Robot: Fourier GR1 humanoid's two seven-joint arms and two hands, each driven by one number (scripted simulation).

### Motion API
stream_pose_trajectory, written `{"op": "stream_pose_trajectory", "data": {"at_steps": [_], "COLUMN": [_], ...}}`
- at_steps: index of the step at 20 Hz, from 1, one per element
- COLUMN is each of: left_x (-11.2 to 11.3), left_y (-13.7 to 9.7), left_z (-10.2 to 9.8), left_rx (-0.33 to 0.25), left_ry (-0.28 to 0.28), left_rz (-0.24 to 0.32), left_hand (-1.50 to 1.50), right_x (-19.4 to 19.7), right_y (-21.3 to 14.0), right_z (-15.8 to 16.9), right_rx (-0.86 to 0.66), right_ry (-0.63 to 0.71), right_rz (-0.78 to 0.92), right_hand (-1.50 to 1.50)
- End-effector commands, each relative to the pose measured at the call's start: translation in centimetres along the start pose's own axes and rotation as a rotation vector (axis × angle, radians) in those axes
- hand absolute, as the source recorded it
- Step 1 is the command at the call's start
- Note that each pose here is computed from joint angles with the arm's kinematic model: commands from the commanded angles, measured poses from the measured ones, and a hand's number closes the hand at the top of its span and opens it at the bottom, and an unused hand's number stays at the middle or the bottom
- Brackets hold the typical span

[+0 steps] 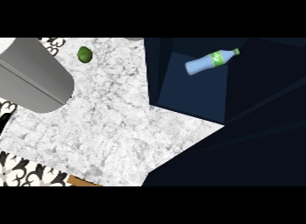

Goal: Pick up the bottled water, place it into the cabinet and close the cabinet

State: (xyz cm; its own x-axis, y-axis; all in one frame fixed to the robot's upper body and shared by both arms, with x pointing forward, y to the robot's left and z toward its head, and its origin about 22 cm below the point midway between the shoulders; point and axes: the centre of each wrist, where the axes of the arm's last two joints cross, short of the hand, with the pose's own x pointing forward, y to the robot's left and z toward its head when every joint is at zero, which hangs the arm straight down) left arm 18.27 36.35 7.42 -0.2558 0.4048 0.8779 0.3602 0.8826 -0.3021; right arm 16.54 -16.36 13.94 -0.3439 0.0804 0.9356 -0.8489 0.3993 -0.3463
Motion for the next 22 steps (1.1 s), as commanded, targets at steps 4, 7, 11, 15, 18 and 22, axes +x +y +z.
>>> {"op": "stream_pose_trajectory", "data": {"at_steps": [4, 7, 11, 15, 18, 22], "left_x": [-0.1, -0.3, -0.4, -0.5, -0.3, -0.4], "left_y": [0.2, 0.7, 0.9, 1.1, 1.2, 1.5], "left_z": [0.3, 0.6, 0.7, 1.2, 1.3, 1.1], "left_rx": [-0.002, 0.018, 0.04, 0.053, 0.054, 0.053], "left_ry": [0.005, 0.012, 0.005, 0.001, 0.004, -0.013], "left_rz": [0.004, 0.004, 0.009, 0.017, 0.001, 0.018], "left_hand": [-1.5, -1.5, -1.5, -1.5, -1.5, -1.5], "right_x": [-2.2, -2.3, -1.8, -1.4, -0.8, -0.8], "right_y": [-2.4, -4.1, -6.6, -9.8, -12.3, -14.1], "right_z": [-5.0, -7.1, -10.3, -12.6, -14.5, -16.7], "right_rx": [-0.105, -0.146, -0.31, -0.481, -0.575, -0.663], "right_ry": [0.148, 0.146, 0.163, 0.196, 0.193, 0.207], "right_rz": [-0.062, -0.075, -0.077, -0.089, -0.104, -0.155], "right_hand": [1.5, 1.5, 1.5, 1.5, 1.5, 1.5]}}
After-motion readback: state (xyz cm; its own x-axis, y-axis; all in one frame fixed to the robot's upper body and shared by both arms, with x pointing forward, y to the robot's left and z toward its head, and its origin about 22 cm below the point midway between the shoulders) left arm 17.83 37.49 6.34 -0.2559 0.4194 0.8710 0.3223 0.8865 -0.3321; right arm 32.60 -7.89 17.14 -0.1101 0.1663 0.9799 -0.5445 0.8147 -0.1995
